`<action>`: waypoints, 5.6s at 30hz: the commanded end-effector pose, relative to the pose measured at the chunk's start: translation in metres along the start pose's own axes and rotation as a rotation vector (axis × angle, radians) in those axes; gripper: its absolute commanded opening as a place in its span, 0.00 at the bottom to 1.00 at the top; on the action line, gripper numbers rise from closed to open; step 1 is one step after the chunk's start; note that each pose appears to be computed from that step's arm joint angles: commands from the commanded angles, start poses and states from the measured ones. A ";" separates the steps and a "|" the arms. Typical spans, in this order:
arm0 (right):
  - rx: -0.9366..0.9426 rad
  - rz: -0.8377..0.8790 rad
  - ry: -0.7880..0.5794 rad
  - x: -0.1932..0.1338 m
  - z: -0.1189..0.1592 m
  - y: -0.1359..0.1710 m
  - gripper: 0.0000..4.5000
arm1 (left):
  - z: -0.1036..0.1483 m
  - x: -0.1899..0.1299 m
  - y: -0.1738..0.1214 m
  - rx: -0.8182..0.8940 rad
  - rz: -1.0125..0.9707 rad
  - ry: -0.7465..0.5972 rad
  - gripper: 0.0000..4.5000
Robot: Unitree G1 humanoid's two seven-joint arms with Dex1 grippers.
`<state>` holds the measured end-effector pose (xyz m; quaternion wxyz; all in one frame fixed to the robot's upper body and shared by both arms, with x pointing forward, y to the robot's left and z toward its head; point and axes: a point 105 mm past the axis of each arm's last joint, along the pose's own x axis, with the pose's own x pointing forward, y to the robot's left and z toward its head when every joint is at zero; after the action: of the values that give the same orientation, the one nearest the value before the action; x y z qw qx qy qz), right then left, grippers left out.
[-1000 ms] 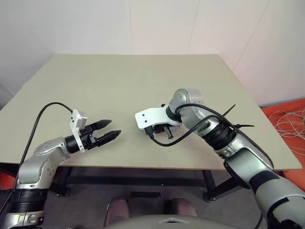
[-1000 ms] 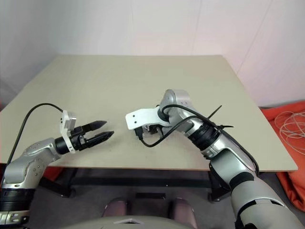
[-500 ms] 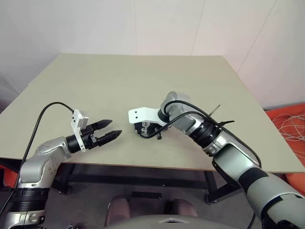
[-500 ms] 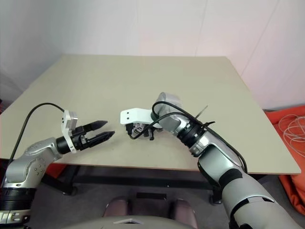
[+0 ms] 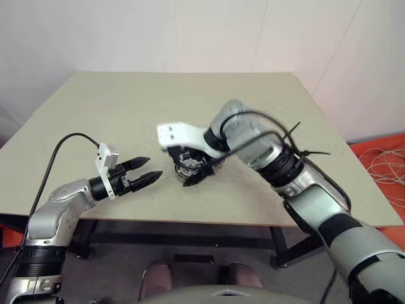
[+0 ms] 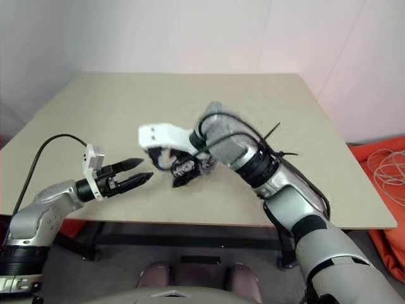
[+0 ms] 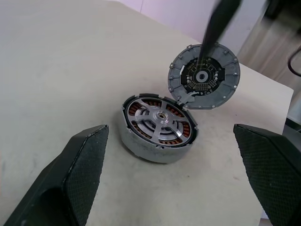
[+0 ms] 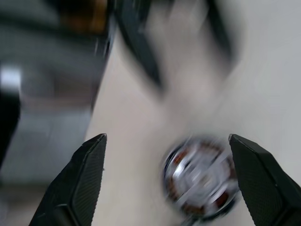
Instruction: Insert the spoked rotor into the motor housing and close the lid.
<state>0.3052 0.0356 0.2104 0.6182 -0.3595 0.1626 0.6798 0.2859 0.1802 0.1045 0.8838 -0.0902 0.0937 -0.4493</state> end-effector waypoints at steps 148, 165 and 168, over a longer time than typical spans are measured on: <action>0.361 -0.378 -0.371 0.034 -0.134 -0.013 0.70 | 0.001 -0.016 0.006 0.197 -0.021 0.014 1.00; 0.355 -0.347 -0.269 0.034 -0.143 -0.009 0.70 | 0.000 -0.014 0.005 0.195 -0.026 0.012 1.00; 0.377 -0.354 -0.258 0.035 -0.145 -0.010 0.70 | 0.000 -0.014 0.005 0.194 -0.025 0.012 1.00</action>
<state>0.3499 -0.0332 0.0735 0.7908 -0.1575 0.1596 0.5696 0.2783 0.1953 0.0940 0.8816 -0.0127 0.0722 -0.4663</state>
